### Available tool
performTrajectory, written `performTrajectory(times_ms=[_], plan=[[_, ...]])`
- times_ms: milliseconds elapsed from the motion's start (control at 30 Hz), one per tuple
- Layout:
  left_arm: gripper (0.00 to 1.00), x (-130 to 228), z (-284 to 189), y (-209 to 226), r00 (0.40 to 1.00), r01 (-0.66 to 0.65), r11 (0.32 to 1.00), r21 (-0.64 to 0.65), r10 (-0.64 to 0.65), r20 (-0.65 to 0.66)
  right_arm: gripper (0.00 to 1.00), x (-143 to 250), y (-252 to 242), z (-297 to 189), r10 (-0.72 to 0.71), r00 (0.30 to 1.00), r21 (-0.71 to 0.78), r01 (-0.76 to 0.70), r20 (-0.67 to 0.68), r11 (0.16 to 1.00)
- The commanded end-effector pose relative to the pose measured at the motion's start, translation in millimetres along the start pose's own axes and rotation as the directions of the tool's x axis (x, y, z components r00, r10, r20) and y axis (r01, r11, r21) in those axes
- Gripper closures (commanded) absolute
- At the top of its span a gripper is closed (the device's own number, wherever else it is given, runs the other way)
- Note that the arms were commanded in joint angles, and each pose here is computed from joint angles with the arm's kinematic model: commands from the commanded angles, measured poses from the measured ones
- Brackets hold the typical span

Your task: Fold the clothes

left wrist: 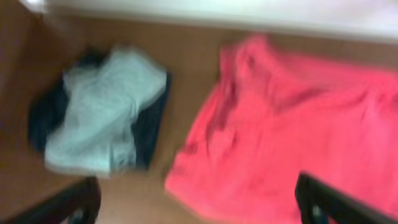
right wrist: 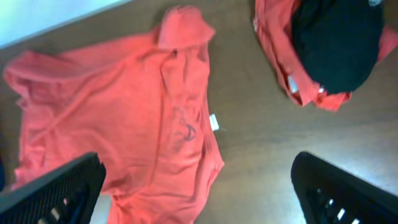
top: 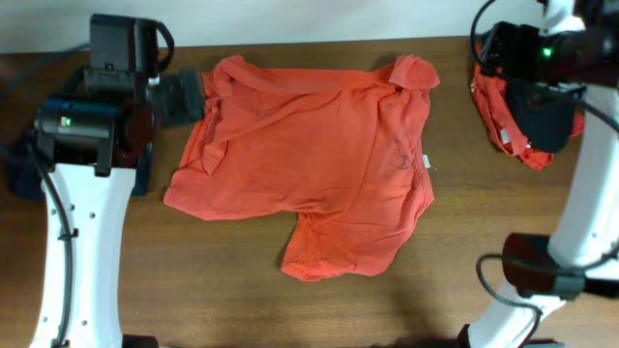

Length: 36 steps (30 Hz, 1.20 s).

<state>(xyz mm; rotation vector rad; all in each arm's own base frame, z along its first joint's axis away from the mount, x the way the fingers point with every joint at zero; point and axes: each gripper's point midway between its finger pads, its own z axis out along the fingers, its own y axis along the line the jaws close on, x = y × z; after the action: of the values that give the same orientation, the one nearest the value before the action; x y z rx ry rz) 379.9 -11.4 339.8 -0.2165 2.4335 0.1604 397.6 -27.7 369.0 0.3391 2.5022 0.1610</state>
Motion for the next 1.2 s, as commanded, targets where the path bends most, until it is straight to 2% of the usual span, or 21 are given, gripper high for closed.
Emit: performTrajectory(times_ms=[0,100,300,533,800,900,1167], plan=[[0.01,20.4,15.3,1.6,0.990,0.104,0.994,-0.027,-0.106,-0.097,0.01,9.0,0.6,0.0,0.019,0.999,-0.013,-0.019,-0.033,1.000],[0.01,34.1,18.9,4.0,0.981,0.121,0.991,-0.051,-0.127,-0.146,0.01,19.9,-1.1,13.0,0.026,0.995,-0.011,-0.027,-0.095,1.000],[0.01,73.1,35.5,14.3,0.949,0.144,0.982,-0.123,-0.173,-0.264,0.02,68.3,-14.5,69.5,0.077,0.940,0.041,-0.068,-0.333,0.997],[0.01,115.5,68.7,25.3,0.907,0.204,0.969,-0.141,-0.241,-0.345,0.02,112.1,-27.5,115.9,0.120,0.871,0.088,-0.088,-0.477,0.992],[0.01,158.1,122.9,26.7,0.864,0.298,0.949,-0.106,-0.315,-0.391,0.02,163.0,-31.8,160.2,0.202,0.805,0.103,-0.175,-0.558,0.979],[0.01,179.0,139.2,23.0,0.830,0.362,0.925,-0.120,-0.378,-0.410,0.02,187.0,-35.3,174.6,0.245,0.780,0.123,-0.214,-0.576,0.969],[0.06,214.5,171.4,22.8,0.786,0.457,0.873,-0.169,-0.485,-0.383,0.09,227.9,-35.1,195.1,0.265,0.743,0.102,-0.259,-0.614,0.961]])
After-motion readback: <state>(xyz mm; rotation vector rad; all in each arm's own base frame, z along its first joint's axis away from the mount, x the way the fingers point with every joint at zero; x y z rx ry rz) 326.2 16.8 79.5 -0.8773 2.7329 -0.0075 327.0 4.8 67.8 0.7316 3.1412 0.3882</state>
